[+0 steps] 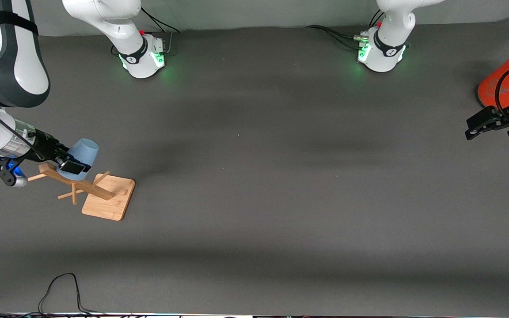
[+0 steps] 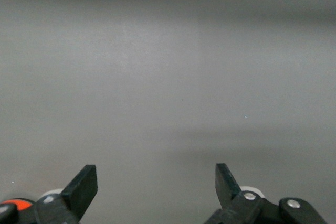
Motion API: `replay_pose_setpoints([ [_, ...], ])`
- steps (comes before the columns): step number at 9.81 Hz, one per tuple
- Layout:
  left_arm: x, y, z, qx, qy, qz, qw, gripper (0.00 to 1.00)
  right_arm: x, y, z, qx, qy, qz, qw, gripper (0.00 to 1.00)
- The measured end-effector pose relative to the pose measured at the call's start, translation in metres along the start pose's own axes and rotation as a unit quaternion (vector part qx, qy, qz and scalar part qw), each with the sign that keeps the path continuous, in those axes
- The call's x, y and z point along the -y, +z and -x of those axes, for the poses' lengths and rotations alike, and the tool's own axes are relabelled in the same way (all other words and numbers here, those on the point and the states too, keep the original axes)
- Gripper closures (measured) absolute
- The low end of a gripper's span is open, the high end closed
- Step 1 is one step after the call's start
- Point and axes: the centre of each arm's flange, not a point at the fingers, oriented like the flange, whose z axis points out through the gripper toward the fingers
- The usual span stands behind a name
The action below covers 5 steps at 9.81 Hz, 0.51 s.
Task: Rotate and upright cup with both arms
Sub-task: 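Close the right gripper around the blue cup's body, then lift the cup off the stand peg and carry it to mid-table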
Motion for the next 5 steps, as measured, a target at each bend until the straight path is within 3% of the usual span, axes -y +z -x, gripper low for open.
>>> replay_pose_setpoints([
  [5,0.0,0.001,0.0,0.001,0.0,0.0,1.0,0.0,0.028,-0.019,0.033,0.006,0.004,0.006,1.0,0.18],
])
